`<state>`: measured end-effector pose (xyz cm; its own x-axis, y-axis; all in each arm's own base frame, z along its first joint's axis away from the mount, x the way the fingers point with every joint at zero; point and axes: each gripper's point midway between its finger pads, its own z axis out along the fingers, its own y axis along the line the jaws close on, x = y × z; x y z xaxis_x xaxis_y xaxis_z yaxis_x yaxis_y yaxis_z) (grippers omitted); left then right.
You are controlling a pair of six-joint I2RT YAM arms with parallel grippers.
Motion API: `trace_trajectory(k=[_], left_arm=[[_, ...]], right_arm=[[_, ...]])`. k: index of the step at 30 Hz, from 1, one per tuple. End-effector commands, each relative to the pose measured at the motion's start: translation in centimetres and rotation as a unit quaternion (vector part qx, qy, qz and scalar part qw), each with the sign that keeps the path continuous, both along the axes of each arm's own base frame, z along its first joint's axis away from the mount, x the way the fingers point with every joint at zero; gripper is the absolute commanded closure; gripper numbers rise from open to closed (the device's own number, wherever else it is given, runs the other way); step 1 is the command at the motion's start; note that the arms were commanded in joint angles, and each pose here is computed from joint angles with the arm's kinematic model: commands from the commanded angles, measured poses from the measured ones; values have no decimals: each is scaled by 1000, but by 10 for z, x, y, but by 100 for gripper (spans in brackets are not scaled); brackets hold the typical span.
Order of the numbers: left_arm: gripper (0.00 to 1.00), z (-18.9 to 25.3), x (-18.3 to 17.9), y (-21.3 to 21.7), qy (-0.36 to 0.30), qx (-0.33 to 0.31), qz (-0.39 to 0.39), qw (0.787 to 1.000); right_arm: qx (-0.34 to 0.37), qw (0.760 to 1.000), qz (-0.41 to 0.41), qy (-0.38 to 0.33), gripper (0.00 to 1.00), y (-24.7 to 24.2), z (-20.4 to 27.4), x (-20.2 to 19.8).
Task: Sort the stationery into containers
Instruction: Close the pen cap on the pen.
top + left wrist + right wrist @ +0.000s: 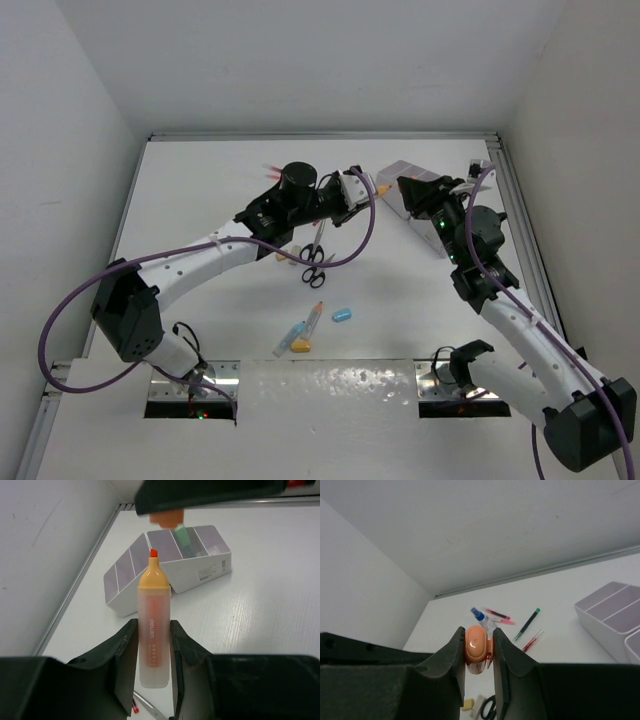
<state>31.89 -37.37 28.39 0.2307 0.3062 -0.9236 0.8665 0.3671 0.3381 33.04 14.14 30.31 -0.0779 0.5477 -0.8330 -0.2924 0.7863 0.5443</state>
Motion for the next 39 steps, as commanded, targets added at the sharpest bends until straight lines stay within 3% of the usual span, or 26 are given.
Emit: trace_trajectory(k=[1, 30, 39], left_arm=[[100, 25, -11, -1, -23, -27, -15, 999], [100, 40, -12, -5, -25, -55, -10, 998], [100, 59, 4, -4, -63, -82, 20, 994]], right_arm=[[1, 999, 8, -52, 100, -3, 49, -5], [32, 997, 65, -12, 100, 34, 9, 6], [50, 994, 91, 21, 100, 53, -14, -1]])
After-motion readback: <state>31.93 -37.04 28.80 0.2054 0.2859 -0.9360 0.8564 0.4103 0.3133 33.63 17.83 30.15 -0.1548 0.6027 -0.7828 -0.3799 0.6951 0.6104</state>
